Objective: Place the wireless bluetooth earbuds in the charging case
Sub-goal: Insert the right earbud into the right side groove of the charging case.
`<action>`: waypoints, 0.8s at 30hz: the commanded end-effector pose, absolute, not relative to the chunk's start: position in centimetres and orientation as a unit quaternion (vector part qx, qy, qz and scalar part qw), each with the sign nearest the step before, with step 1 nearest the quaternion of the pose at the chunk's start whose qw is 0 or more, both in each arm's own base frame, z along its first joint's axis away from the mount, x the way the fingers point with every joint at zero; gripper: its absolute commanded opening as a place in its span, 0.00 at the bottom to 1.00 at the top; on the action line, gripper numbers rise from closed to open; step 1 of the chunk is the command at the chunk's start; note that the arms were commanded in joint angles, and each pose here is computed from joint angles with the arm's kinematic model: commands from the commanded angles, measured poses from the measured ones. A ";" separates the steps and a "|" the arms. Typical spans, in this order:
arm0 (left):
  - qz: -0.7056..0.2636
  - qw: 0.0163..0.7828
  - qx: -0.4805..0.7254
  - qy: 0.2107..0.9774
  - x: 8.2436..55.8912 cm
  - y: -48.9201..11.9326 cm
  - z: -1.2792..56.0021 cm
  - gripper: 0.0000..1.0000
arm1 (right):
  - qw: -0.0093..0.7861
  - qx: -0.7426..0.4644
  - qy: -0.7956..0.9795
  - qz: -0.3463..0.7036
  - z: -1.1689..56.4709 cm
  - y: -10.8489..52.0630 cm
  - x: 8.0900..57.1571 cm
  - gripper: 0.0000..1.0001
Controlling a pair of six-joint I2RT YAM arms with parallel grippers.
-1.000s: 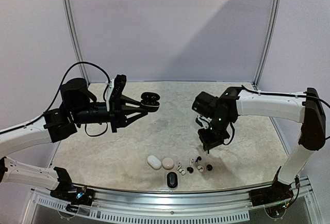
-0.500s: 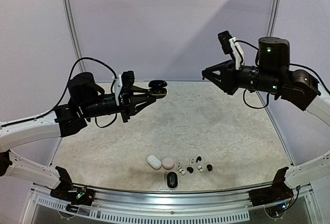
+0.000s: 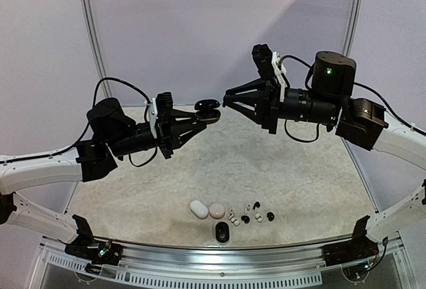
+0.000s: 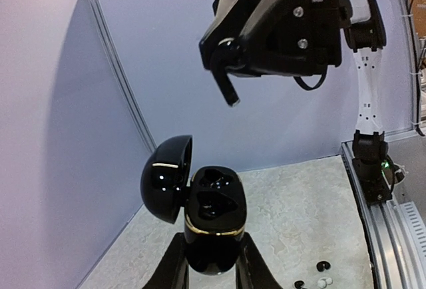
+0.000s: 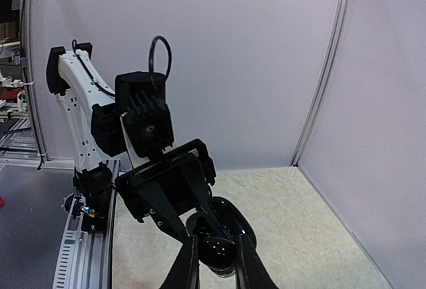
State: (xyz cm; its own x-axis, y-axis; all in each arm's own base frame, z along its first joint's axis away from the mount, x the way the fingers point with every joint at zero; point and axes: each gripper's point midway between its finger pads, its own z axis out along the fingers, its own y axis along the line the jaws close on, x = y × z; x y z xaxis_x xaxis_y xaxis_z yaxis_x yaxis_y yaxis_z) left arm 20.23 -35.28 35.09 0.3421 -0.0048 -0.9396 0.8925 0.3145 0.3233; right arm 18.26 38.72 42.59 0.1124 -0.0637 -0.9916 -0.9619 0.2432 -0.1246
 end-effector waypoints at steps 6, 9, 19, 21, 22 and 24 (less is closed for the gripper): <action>-0.378 0.647 0.445 0.490 20.2 -35.8 35.2 0.00 | 0.589 -0.514 0.489 0.387 42.4 39.6 17.2 0.00; -0.382 0.646 0.449 0.485 19.8 -35.9 35.4 0.00 | 0.590 -0.521 0.487 0.378 41.9 40.0 17.5 0.00; -0.396 0.637 0.452 0.484 19.5 -36.1 35.6 0.00 | 0.592 -0.524 0.498 0.357 40.6 40.4 18.4 0.00; -0.397 0.636 0.452 0.483 19.4 -36.2 35.6 0.00 | 0.592 -0.524 0.499 0.354 40.5 40.4 18.5 0.00; -0.397 0.636 0.452 0.484 19.4 -36.2 35.6 0.00 | 0.592 -0.524 0.502 0.352 40.3 40.5 18.7 0.00; -0.397 0.634 0.454 0.484 19.4 -36.3 35.6 0.00 | 0.589 -0.526 0.508 0.345 39.9 40.5 18.9 0.00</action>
State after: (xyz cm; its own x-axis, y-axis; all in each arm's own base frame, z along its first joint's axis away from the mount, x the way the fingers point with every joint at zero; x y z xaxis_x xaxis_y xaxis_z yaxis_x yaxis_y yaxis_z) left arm 20.07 -35.57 34.88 0.2202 -0.0445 -0.9744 0.9332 0.3005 0.1971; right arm 18.40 40.14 41.28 0.2463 -0.0904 -0.9650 -0.9455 0.1964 -0.2597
